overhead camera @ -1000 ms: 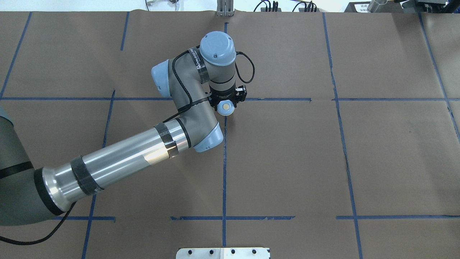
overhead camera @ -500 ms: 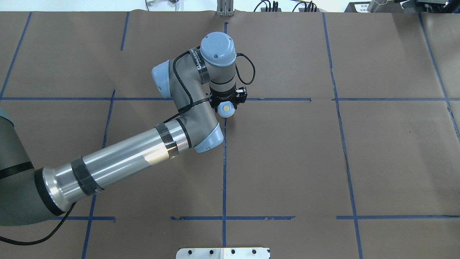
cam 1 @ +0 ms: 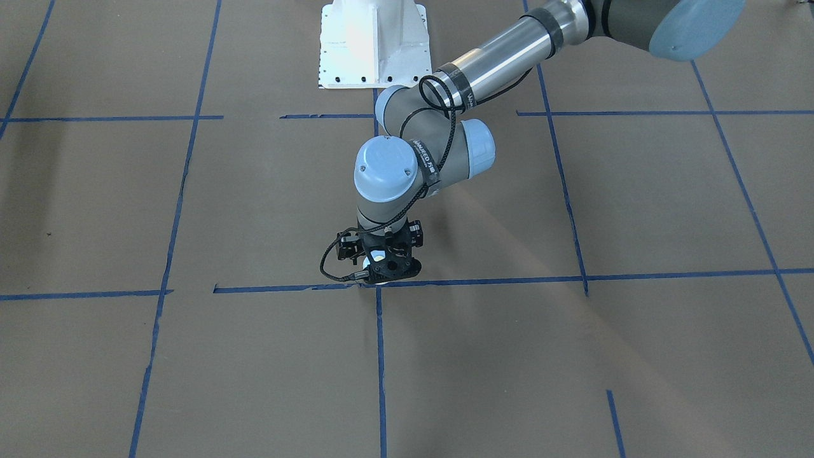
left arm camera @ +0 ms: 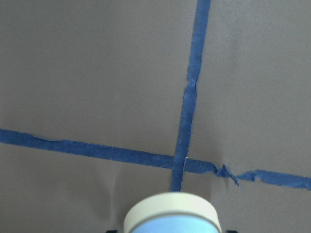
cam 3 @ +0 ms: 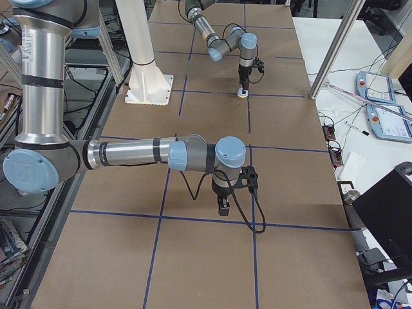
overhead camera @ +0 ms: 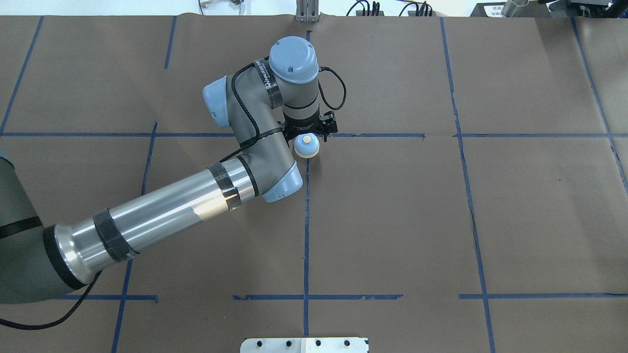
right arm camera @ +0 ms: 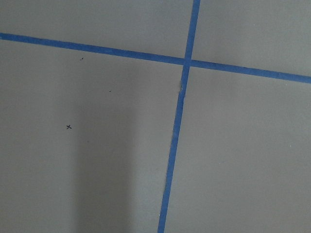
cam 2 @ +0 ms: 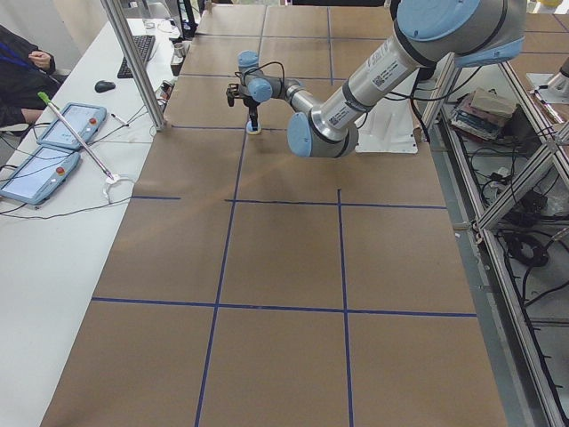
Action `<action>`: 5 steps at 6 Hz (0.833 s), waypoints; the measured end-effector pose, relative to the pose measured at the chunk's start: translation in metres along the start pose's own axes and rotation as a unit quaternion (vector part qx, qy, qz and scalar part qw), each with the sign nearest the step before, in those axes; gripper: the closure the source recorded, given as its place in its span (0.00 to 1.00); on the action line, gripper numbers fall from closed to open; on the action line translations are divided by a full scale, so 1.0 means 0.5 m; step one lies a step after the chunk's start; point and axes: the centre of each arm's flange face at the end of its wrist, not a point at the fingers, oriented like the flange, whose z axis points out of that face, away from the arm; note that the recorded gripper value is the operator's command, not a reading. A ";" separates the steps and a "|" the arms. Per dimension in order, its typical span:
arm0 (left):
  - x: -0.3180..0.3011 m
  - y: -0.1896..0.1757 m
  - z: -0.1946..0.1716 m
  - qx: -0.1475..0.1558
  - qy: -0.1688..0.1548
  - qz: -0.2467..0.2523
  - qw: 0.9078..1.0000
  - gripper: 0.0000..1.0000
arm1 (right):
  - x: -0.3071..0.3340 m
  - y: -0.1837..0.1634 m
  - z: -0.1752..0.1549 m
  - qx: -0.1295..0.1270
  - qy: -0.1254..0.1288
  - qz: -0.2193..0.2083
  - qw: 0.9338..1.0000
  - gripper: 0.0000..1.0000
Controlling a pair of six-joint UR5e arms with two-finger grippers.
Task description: Place and press bell with both arms
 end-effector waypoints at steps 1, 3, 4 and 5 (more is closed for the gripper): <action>-0.010 -0.026 -0.040 -0.011 0.004 0.002 1.000 0.00 | -0.004 -0.004 -0.004 0.002 0.000 0.000 1.000 0.00; -0.110 -0.055 -0.146 -0.019 -0.026 0.052 0.998 0.00 | -0.034 -0.024 -0.009 0.008 -0.011 -0.009 1.000 0.00; -0.242 -0.056 -0.201 -0.010 -0.031 0.092 0.995 0.00 | -0.074 -0.054 -0.012 0.013 -0.020 -0.022 0.999 0.00; -0.406 -0.060 -0.255 0.000 -0.031 0.130 0.991 0.00 | -0.138 -0.097 -0.021 0.019 -0.028 -0.034 0.999 0.00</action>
